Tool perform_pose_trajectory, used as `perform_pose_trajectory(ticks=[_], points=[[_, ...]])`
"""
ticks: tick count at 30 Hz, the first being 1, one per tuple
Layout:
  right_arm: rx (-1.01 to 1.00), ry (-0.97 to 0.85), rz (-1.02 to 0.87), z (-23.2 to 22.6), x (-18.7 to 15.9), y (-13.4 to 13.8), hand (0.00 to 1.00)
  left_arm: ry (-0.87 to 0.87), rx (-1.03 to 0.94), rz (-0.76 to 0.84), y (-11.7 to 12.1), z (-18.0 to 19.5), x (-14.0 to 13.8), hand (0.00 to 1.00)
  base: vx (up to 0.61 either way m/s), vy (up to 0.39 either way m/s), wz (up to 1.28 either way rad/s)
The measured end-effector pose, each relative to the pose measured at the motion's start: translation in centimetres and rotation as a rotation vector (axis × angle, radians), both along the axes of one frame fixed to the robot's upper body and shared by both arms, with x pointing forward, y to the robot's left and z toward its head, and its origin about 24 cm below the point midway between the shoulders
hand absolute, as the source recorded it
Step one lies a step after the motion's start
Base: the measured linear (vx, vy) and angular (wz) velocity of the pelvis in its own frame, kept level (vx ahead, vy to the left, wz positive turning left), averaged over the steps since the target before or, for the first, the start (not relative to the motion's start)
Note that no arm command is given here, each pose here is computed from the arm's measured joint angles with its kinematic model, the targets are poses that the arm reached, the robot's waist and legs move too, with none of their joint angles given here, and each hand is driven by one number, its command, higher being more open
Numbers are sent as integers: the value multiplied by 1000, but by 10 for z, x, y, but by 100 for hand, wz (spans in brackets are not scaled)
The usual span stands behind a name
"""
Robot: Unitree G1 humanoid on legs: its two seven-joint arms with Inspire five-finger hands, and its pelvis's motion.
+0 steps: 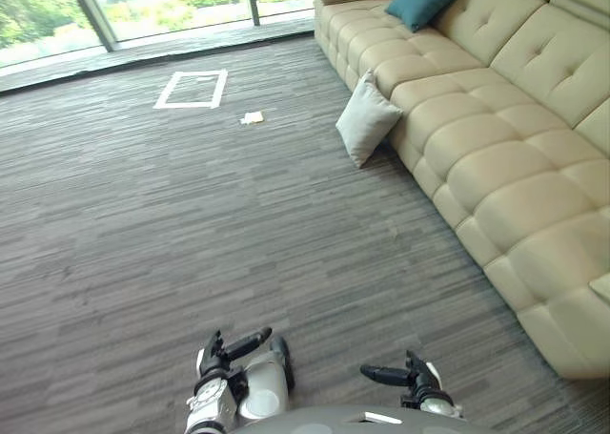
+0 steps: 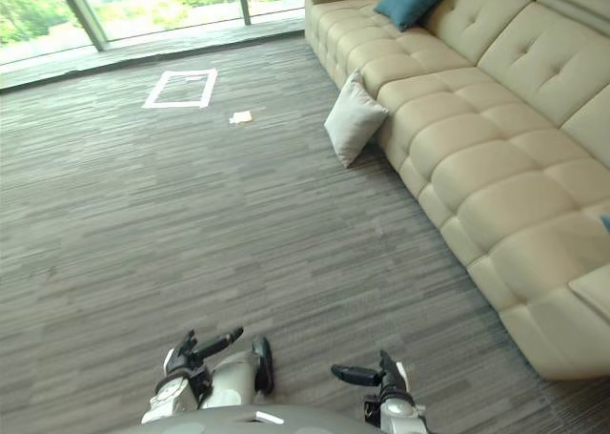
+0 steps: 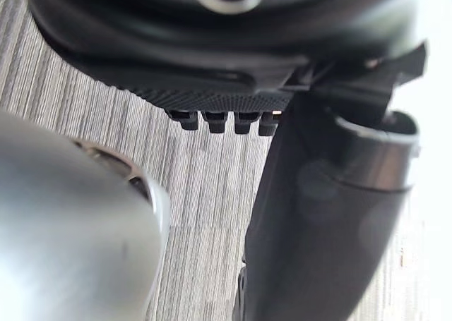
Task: Pick up cushions and gather them together orderly.
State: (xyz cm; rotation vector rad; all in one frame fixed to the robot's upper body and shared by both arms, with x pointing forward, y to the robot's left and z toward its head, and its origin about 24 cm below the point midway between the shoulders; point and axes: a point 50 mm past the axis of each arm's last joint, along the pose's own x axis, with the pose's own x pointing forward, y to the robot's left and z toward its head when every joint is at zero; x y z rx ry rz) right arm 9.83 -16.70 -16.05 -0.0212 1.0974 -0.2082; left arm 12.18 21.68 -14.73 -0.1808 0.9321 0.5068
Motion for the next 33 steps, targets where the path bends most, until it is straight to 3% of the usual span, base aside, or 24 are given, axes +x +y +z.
perform_pose_trajectory(ticks=[7,11,17,27,33], points=[[-61,-133,22,14,23,-19,100,54,-29,-66,-18,-7,-7,100,541,90,21],[-47,-140,6,14,25,-15,100,53,-18,-78,-13,-6,-7,100,594,-222,54],[-67,-112,-7,12,24,-25,100,66,-69,-85,-32,-10,-9,100,560,-276,48],[-52,-34,23,4,10,-17,100,24,-25,-56,-16,-4,-6,100,290,7,-1],[-55,-17,14,3,6,-15,100,2,-33,1,-14,-4,-7,100,398,342,-31]])
